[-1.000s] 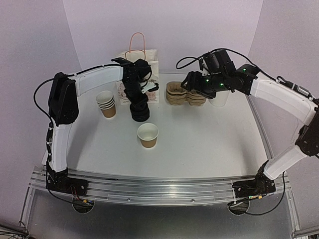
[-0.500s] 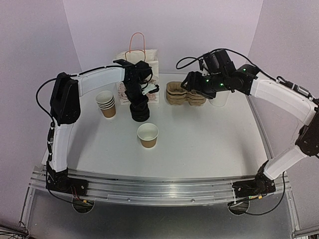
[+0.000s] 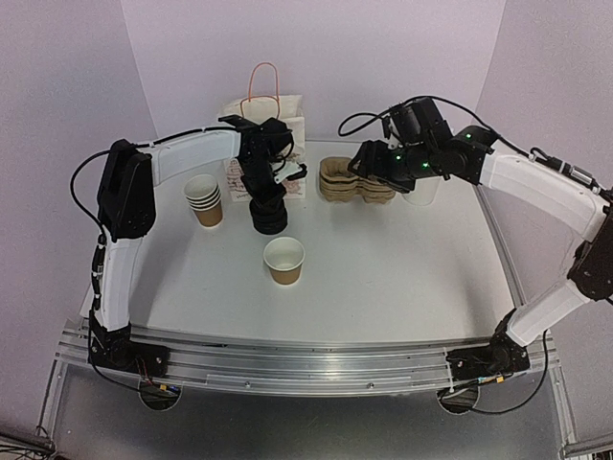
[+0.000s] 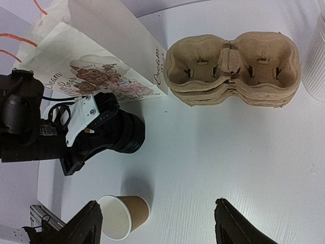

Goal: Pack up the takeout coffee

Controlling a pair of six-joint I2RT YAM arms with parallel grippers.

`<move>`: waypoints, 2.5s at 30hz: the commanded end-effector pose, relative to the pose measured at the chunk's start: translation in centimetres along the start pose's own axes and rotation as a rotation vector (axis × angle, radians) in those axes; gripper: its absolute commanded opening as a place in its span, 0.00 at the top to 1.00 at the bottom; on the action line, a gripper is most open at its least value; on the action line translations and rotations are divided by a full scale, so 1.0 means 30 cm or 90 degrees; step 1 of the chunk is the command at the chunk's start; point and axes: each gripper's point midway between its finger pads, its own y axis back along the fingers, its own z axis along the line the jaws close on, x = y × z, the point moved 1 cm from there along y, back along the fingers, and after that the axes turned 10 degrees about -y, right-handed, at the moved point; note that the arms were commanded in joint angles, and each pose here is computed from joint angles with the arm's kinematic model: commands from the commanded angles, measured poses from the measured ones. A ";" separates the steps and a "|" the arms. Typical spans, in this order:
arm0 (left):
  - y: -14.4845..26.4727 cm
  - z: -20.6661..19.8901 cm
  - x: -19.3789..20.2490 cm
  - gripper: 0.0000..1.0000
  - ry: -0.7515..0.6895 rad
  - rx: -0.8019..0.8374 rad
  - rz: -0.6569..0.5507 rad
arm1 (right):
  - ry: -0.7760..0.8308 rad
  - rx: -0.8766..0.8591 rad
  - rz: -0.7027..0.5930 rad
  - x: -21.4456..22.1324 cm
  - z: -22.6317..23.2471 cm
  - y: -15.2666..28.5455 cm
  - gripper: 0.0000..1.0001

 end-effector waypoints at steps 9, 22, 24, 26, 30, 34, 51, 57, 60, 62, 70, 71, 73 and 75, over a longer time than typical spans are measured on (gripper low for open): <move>0.014 0.003 -0.040 0.81 0.003 0.004 -0.025 | -0.005 -0.005 -0.002 -0.001 0.001 0.013 0.28; -0.008 0.006 -0.028 0.82 0.001 0.003 -0.011 | -0.007 -0.005 -0.006 -0.002 -0.003 0.023 0.28; -0.005 0.005 -0.030 0.85 0.001 0.003 -0.012 | -0.008 -0.006 -0.007 -0.003 -0.003 0.026 0.28; 0.001 0.005 -0.032 0.86 0.002 0.004 -0.015 | -0.009 -0.006 -0.007 -0.004 -0.003 0.027 0.28; 0.020 0.005 -0.038 0.87 0.003 0.002 -0.021 | -0.009 -0.006 -0.007 -0.003 -0.003 0.028 0.28; 0.040 0.005 -0.040 0.91 0.002 0.003 -0.022 | -0.009 -0.007 -0.008 -0.005 -0.002 0.027 0.28; 0.135 -0.014 -0.041 1.00 -0.007 0.027 -0.018 | -0.006 -0.014 -0.007 -0.013 0.018 0.023 0.28; 0.189 -0.035 -0.039 1.00 -0.020 0.045 -0.026 | -0.002 -0.017 -0.007 -0.020 0.030 0.020 0.28; 0.222 -0.048 -0.040 1.00 -0.028 0.055 -0.033 | -0.001 -0.020 -0.009 -0.024 0.038 0.023 0.28; 0.256 -0.060 -0.044 1.00 -0.038 0.066 -0.043 | -0.002 -0.022 -0.010 -0.028 0.041 0.023 0.28; 0.395 -0.228 -0.010 1.00 -0.124 0.149 -0.062 | -0.019 -0.017 -0.008 -0.021 0.030 0.022 0.28; 0.407 -0.261 0.003 1.00 -0.139 0.161 -0.060 | -0.021 -0.016 -0.007 -0.020 0.028 0.023 0.28; 0.440 -0.317 0.025 1.00 -0.162 0.180 -0.062 | -0.024 -0.017 -0.006 -0.016 0.026 0.027 0.28; 0.460 -0.371 0.048 1.00 -0.187 0.198 -0.063 | -0.030 -0.016 -0.004 -0.012 0.020 0.027 0.28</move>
